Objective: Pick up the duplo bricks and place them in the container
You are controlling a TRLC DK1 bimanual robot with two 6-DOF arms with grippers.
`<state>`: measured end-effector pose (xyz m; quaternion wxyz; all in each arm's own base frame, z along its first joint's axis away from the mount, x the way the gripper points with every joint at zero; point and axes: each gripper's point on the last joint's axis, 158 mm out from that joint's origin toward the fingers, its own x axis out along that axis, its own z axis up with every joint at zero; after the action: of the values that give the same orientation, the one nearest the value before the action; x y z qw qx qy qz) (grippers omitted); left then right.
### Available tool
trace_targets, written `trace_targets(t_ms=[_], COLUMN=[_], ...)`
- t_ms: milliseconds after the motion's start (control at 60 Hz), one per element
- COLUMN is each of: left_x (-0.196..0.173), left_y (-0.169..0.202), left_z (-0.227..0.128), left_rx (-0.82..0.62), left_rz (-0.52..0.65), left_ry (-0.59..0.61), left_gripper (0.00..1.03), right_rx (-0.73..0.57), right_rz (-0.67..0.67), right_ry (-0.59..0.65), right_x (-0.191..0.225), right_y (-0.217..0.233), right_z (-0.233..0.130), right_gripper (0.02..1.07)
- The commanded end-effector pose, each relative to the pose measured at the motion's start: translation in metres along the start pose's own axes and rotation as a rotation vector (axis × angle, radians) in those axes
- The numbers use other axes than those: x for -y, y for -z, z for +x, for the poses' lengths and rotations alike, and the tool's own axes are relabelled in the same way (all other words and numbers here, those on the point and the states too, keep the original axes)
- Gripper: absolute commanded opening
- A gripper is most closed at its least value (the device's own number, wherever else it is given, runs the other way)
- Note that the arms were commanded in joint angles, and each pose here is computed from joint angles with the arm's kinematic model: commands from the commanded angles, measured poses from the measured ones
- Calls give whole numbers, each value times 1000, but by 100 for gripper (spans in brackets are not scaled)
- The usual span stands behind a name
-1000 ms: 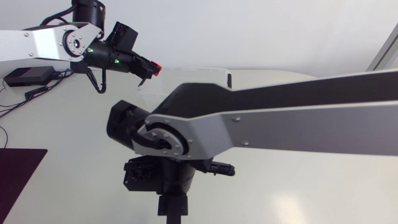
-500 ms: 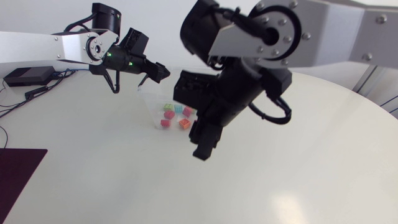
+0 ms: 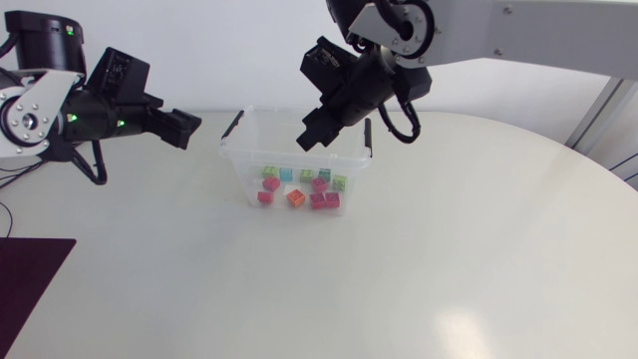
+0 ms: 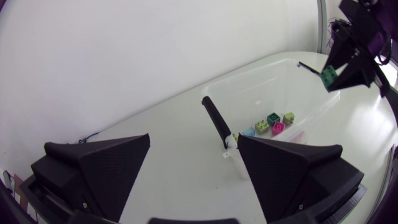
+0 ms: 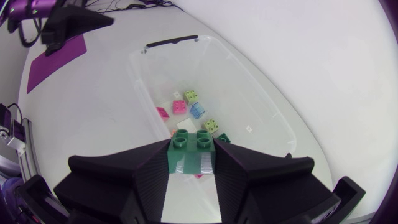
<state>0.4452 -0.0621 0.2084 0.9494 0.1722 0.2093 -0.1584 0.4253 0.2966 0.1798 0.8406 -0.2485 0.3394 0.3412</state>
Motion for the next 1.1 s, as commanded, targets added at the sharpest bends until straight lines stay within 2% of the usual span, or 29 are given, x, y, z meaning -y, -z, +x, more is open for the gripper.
trace_targets(t_ms=[0,200,233,300,317,350,367,400,417,467,650,850,1083], left_x=[-6,-17,-18,-24,-24,-27,-27,-28,-28,-28,-30,-28,-23], left_y=[18,47,56,62,62,62,63,69,69,75,83,90,97], left_z=[-14,-43,-48,-62,-64,-71,-74,-80,-81,-86,-102,-112,-109], left_rx=[-15,-34,-45,-23,-13,18,23,25,26,29,49,84,116], left_rz=[11,-39,-33,-49,-58,-71,-74,-80,-80,-83,-98,-95,-123], left_ry=[-27,-108,-140,-203,-208,-232,-237,-250,-252,-264,-298,-323,-326], left_gripper=[98,98,98,98,98,98,98,98,98,98,98,99,99], right_rx=[14,-4,-1,-3,-1,-5,-6,-5,-5,-2,35,140,193], right_rz=[53,69,69,70,70,71,72,75,77,81,97,153,193], right_ry=[42,90,111,132,137,140,145,148,154,163,217,354,498], right_x=[19,33,37,42,44,45,47,49,51,54,65,106,132], right_y=[-6,1,1,1,1,2,2,2,2,1,0,10,58], right_z=[18,57,62,66,67,69,69,70,69,67,43,-32,-96], right_gripper=[28,30,38,47,55,61,70,78,85,93,100,100,100])
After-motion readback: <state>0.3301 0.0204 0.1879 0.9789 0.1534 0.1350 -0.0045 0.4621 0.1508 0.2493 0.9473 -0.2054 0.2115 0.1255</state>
